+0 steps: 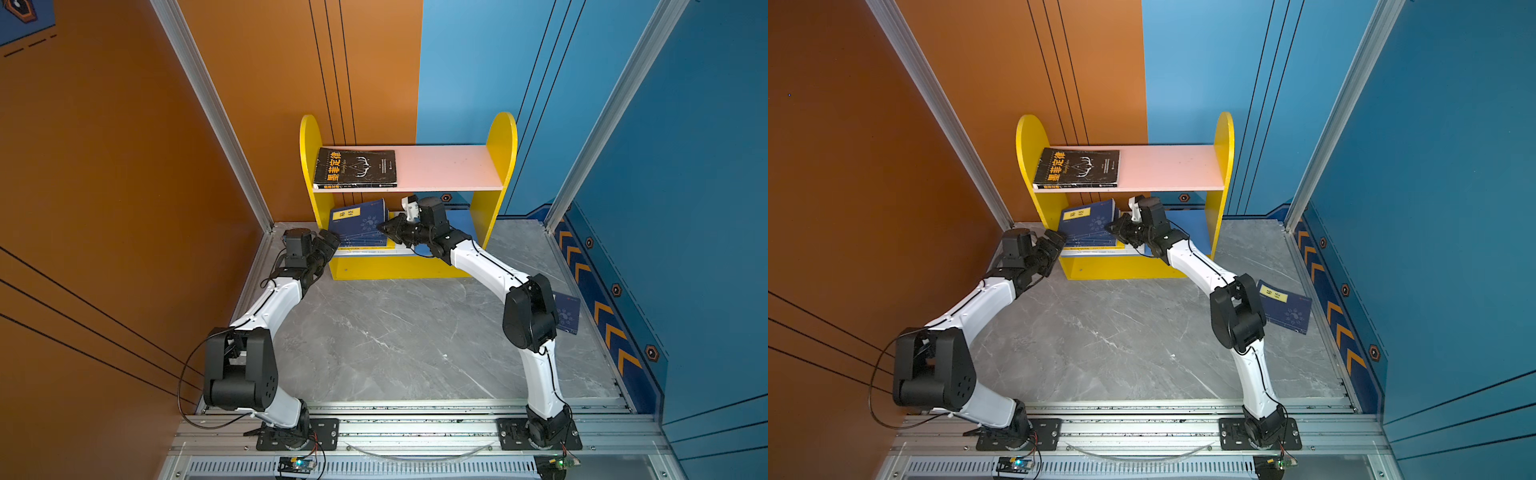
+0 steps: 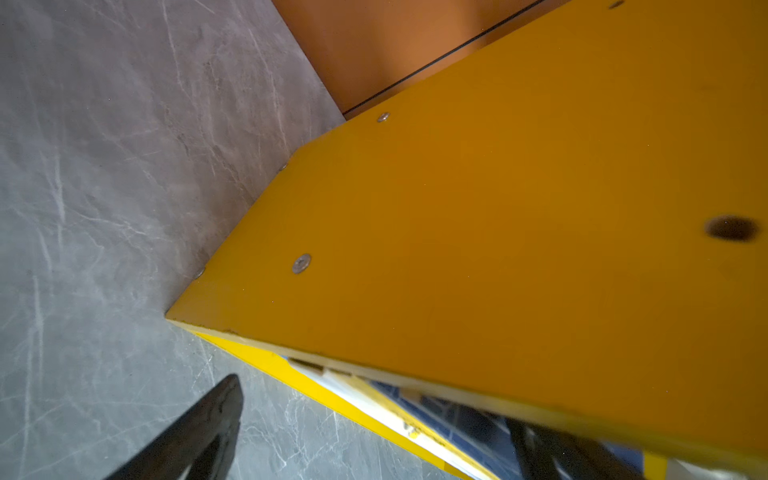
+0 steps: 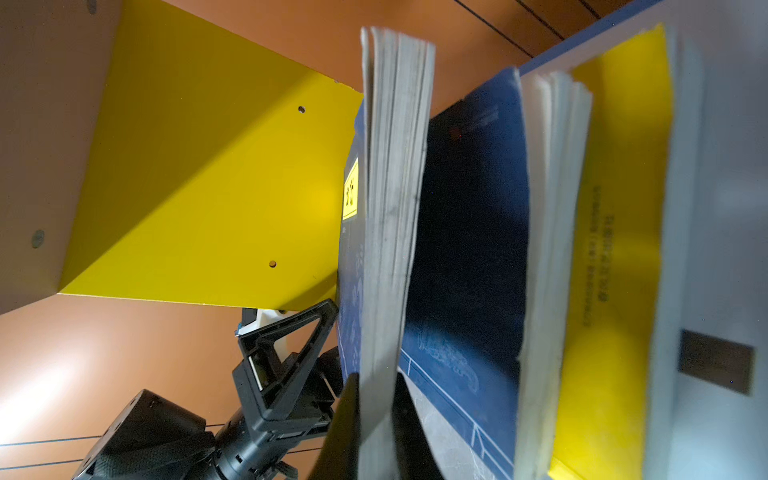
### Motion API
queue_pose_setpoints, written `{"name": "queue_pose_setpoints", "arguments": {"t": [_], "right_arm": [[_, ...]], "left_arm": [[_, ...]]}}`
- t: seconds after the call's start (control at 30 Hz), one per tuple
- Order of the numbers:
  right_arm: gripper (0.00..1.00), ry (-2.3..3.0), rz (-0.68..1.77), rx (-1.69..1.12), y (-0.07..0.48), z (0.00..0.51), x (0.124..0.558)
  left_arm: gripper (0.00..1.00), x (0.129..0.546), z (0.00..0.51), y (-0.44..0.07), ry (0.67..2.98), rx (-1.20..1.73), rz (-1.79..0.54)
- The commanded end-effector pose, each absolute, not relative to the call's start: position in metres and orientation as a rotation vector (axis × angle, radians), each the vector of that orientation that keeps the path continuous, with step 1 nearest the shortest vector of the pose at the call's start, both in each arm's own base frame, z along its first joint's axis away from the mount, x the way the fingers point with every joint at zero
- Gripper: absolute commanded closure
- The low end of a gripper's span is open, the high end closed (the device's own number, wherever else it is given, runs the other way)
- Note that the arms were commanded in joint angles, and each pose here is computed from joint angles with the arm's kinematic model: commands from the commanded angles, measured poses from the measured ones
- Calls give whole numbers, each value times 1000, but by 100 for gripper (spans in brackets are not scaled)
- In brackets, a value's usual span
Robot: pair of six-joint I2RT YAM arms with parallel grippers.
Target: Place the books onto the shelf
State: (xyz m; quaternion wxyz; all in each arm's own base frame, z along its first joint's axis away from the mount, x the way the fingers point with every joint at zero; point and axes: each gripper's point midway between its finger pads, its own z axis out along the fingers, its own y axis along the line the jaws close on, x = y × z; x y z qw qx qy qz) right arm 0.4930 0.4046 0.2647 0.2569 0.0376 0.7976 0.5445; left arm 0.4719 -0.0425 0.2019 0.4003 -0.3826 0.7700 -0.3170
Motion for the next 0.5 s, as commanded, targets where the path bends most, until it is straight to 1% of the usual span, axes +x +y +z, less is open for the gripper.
{"name": "queue_pose_setpoints", "arguments": {"t": [0.0,0.1,0.23,0.3,0.4,0.47], "right_arm": [[95,2153,1452,81,409,265,497],[95,2160,1447,82,409,265,498],[88,2168,1414,90,407,265,500],[83,2177,1381,91,403,264,500],[77,2200,1302,87,395,263,500],[74,2221,1240,87,388,262,500]], "left_arm": [[2,477,198,-37,1945,-997,-737],[2,475,187,-35,1963,-1011,-691],[2,473,174,-33,1994,-1042,-660],[2,472,172,-33,1999,-1048,-655],[2,471,171,-31,2001,-1052,-643],[2,471,171,-31,2003,-1054,-640]]}}
